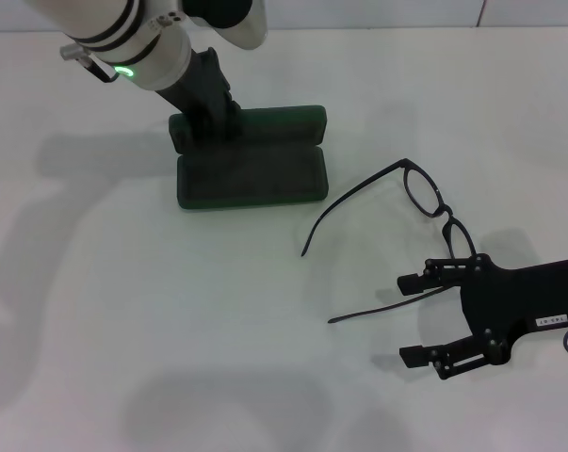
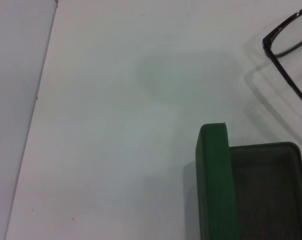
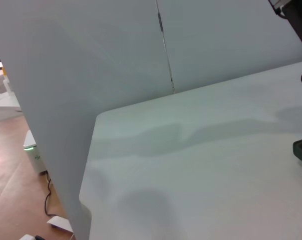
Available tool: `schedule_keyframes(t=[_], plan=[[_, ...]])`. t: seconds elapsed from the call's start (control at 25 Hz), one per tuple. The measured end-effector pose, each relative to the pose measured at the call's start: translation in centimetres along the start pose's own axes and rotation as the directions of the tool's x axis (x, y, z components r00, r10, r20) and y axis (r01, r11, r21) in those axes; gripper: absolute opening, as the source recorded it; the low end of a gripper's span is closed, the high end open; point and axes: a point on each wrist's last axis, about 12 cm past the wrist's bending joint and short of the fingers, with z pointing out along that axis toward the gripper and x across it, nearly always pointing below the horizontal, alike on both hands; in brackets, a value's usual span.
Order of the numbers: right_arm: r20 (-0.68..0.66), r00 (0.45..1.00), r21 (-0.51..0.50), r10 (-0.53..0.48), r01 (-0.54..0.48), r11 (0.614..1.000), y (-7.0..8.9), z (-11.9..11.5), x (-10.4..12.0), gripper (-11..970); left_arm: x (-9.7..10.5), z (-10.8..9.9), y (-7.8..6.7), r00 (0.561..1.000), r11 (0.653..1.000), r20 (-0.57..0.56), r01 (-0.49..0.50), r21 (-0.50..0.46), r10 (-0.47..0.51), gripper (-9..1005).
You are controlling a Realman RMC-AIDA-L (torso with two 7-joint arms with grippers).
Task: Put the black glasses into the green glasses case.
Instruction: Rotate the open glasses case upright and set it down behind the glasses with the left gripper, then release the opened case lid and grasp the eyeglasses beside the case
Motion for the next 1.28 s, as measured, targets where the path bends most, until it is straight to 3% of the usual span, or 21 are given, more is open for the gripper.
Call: schedule_keyframes(t=[0.44, 0.76, 0.92, 1.04, 1.2, 1.24, 1.28], plan=[[0.000, 1.000, 0.001, 0.002, -0.002, 1.000, 0.1, 0.1, 0.1, 881, 0.3, 0.2, -0.1, 1.000, 1.000, 0.007, 0.013, -0.001, -0.013, 206], [-0.001, 1.000, 0.002, 0.002, -0.002, 1.000, 0.1, 0.0, 0.1, 881, 0.3, 0.1, -0.1, 0.999, 0.999, 0.021, 0.041, 0.002, -0.041, 349], [0.000, 1.000, 0.001, 0.002, -0.002, 1.000, 0.1, 0.0, 0.1, 881, 0.5, -1.0, 0.0, 0.986, 0.989, 0.101, 0.127, 0.071, -0.134, 419], [0.001, 1.000, 0.001, 0.002, -0.002, 1.000, 0.1, 0.0, 0.1, 881, 1.3, -2.5, 0.3, 0.954, 0.970, 0.193, 0.204, 0.136, -0.228, 469], [0.003, 1.000, 0.000, 0.003, -0.003, 1.000, 0.1, -0.1, 0.1, 881, 4.2, -4.7, 0.7, 0.861, 0.924, 0.339, 0.330, 0.193, -0.379, 513], [0.002, 1.000, 0.002, 0.003, -0.003, 1.000, 0.1, -0.1, 0.1, 880, 4.2, -4.7, 0.7, 0.861, 0.924, 0.339, 0.330, 0.193, -0.379, 519], [0.002, 1.000, 0.003, 0.003, -0.003, 1.000, 0.0, -0.1, 0.1, 880, 6.9, -5.6, 0.5, 0.787, 0.890, 0.416, 0.410, 0.200, -0.456, 525]])
